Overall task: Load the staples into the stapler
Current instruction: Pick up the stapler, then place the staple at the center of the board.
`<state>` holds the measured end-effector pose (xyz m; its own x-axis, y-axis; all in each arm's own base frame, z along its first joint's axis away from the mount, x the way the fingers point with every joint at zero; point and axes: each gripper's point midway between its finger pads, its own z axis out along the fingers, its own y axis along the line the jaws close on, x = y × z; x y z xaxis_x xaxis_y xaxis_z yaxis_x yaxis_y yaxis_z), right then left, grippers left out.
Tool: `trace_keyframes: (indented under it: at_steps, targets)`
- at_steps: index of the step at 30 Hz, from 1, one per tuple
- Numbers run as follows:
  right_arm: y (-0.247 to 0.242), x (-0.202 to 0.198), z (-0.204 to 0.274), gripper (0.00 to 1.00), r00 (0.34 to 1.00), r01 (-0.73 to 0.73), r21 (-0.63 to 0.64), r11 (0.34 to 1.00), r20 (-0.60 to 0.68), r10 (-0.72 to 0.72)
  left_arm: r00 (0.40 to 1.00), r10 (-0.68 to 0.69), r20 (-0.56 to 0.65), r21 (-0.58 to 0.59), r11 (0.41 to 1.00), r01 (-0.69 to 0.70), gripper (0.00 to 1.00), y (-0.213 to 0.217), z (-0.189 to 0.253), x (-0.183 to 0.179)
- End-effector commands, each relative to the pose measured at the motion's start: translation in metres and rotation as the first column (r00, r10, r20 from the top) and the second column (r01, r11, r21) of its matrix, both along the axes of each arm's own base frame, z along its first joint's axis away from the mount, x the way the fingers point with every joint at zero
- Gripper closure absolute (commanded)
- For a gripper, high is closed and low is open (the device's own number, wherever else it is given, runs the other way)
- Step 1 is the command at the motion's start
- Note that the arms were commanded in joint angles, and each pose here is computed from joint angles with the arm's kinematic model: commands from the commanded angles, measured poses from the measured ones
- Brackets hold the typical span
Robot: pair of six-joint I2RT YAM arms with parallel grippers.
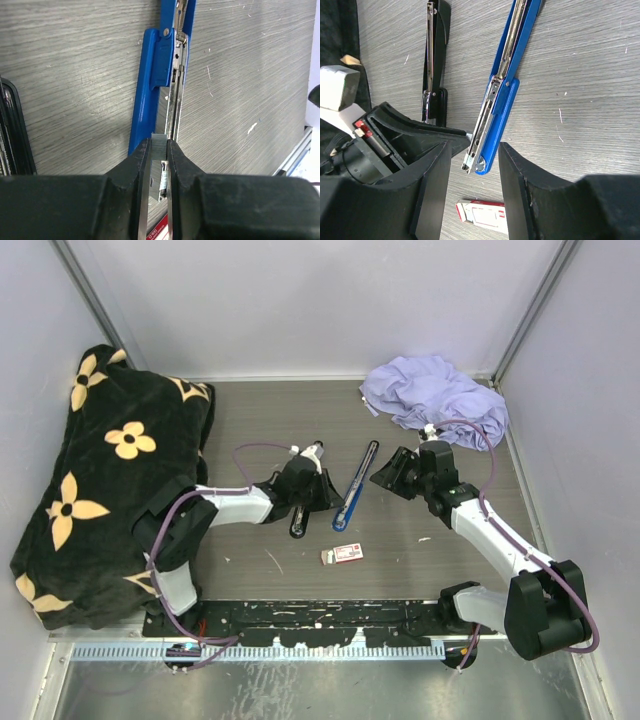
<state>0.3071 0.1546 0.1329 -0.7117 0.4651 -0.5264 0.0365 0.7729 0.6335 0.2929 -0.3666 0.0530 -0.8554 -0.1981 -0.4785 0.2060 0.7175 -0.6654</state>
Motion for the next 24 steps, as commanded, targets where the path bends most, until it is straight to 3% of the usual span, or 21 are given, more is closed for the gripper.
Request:
trace_keyframes:
  at_steps: [1,8,15,24]
  targets:
    - [-0.001,0.008,0.019,0.52,0.998,0.008,0.005,1.000,0.070,-0.008,0.990,0.005,0.138,0.018,1.000,-0.007,0.85,-0.002,0.045,0.014]
    - [-0.005,0.008,0.022,0.52,0.996,0.018,-0.012,1.000,0.082,-0.017,0.971,-0.044,0.234,0.134,0.991,0.013,0.84,-0.006,0.061,0.007]
    - [-0.043,0.006,0.031,0.52,0.982,0.158,-0.157,0.975,0.124,-0.139,0.930,-0.184,0.317,0.260,0.960,0.102,0.84,-0.042,0.070,-0.022]
    - [-0.071,-0.013,0.047,0.52,0.958,0.234,-0.233,0.944,0.218,-0.184,0.799,-0.452,0.397,0.408,0.866,0.288,0.83,-0.092,0.050,-0.061]
